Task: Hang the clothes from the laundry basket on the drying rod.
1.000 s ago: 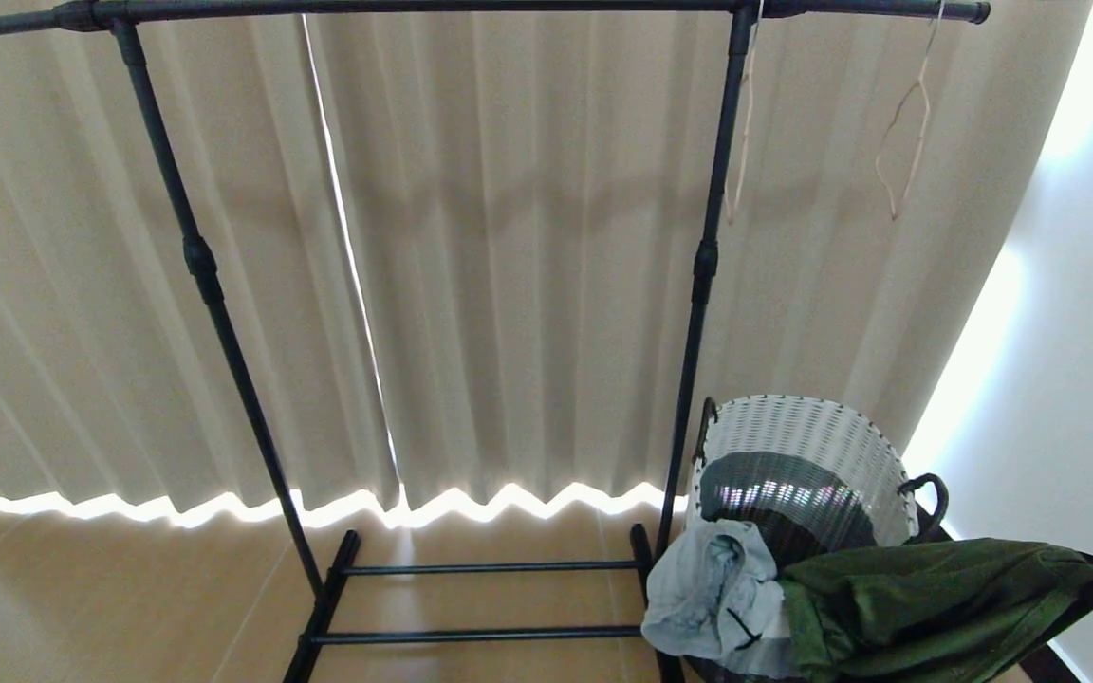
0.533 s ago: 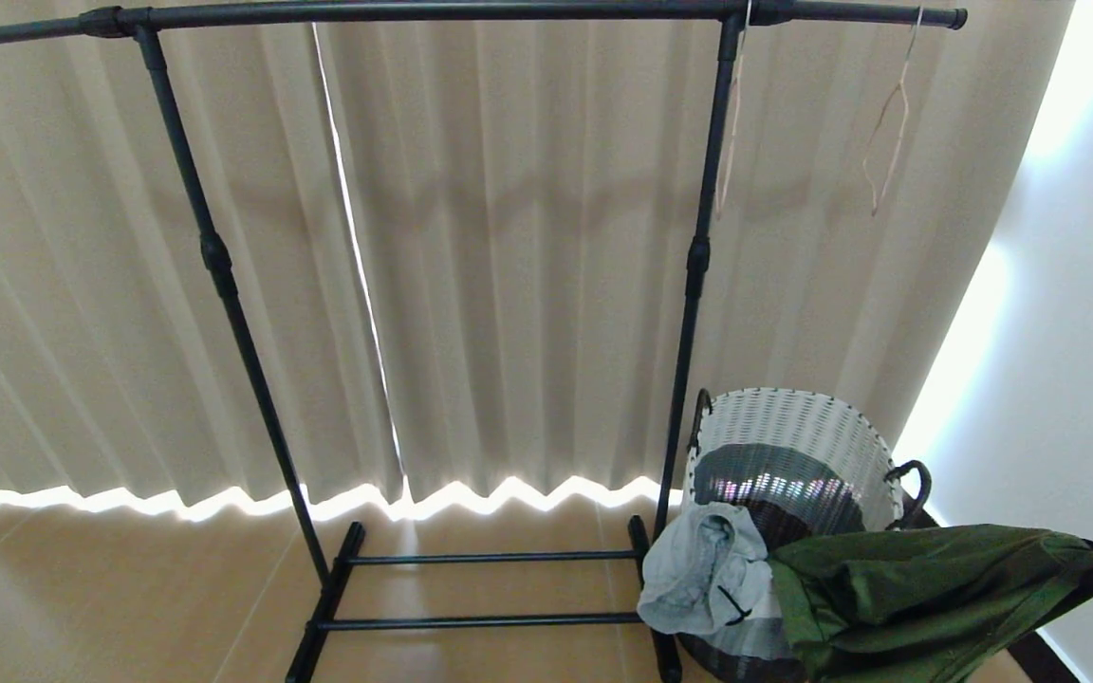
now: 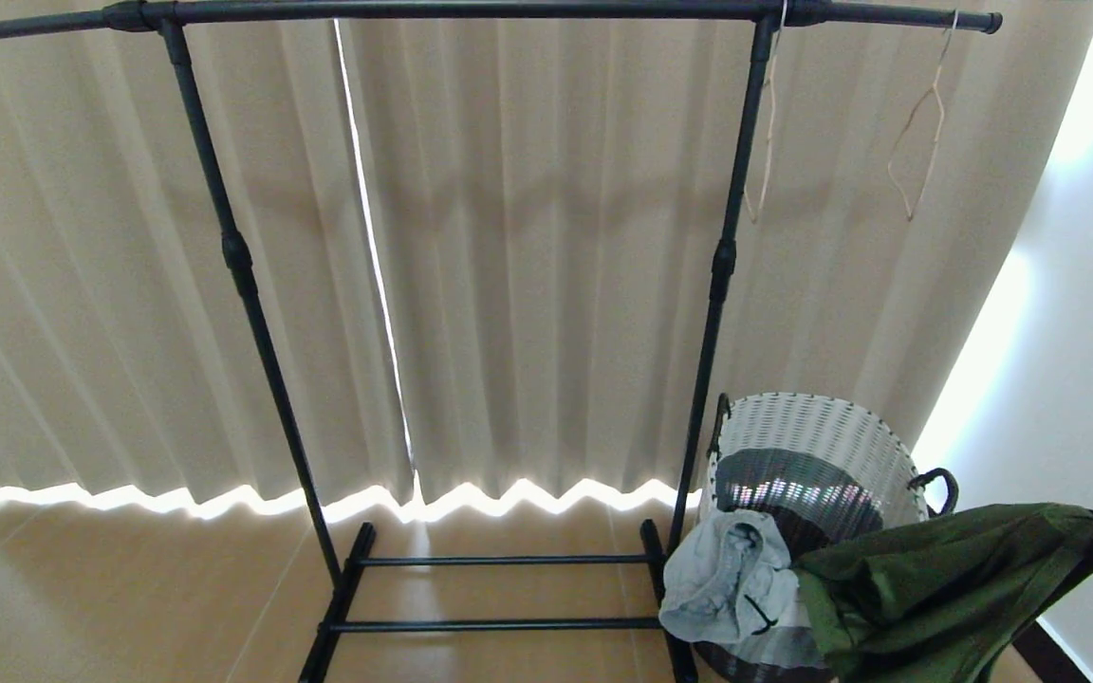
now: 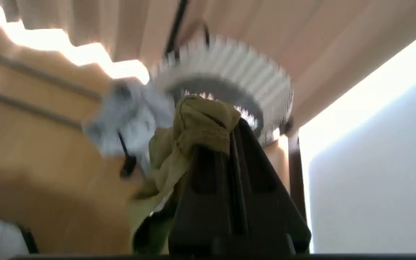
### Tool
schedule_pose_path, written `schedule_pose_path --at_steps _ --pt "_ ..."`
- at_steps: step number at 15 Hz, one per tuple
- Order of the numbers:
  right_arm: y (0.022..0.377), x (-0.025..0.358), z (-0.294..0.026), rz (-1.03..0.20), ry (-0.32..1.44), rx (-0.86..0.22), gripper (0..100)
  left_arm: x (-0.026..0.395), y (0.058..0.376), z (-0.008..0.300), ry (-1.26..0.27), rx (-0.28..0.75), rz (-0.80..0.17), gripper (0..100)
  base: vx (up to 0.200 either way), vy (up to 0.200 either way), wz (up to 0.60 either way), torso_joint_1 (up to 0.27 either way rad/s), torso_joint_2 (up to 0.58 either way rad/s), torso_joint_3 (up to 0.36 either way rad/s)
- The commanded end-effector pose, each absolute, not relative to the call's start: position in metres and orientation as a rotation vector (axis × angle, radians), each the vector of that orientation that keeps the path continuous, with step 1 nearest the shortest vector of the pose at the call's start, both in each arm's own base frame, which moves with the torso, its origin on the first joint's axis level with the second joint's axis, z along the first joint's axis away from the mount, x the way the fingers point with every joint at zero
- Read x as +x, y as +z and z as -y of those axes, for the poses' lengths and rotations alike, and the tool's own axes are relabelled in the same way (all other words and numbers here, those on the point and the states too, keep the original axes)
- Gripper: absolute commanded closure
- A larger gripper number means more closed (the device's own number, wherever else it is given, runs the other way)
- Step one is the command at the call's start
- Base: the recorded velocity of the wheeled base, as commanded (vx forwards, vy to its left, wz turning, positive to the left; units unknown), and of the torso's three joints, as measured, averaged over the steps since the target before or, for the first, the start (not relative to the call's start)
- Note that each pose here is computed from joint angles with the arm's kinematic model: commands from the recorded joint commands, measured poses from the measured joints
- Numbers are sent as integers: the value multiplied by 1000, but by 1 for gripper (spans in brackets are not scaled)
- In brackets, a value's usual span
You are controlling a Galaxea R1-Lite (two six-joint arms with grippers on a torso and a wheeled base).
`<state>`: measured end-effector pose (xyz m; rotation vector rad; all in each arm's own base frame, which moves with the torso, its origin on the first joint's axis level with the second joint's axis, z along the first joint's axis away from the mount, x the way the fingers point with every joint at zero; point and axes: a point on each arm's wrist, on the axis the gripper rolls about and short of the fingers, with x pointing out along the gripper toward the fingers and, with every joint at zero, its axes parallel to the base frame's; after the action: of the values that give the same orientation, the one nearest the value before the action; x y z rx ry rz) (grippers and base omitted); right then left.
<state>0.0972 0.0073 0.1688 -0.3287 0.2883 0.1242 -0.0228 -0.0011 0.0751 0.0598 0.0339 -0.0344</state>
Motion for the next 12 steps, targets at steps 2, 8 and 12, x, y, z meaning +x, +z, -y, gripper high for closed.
schedule_pose_path --at_steps 2,8,12 --pt "181 98 -8 -311 145 -306 100 -23 75 1 -9 62 -35 0 0 0 0 0 0 0" --pt "195 103 -14 -314 317 -220 100 -31 102 4 -174 97 66 0 0 0 0 0 0 0" --pt "222 118 -31 -280 483 -74 100 -13 184 11 -472 128 48 0 0 0 0 0 0 0"
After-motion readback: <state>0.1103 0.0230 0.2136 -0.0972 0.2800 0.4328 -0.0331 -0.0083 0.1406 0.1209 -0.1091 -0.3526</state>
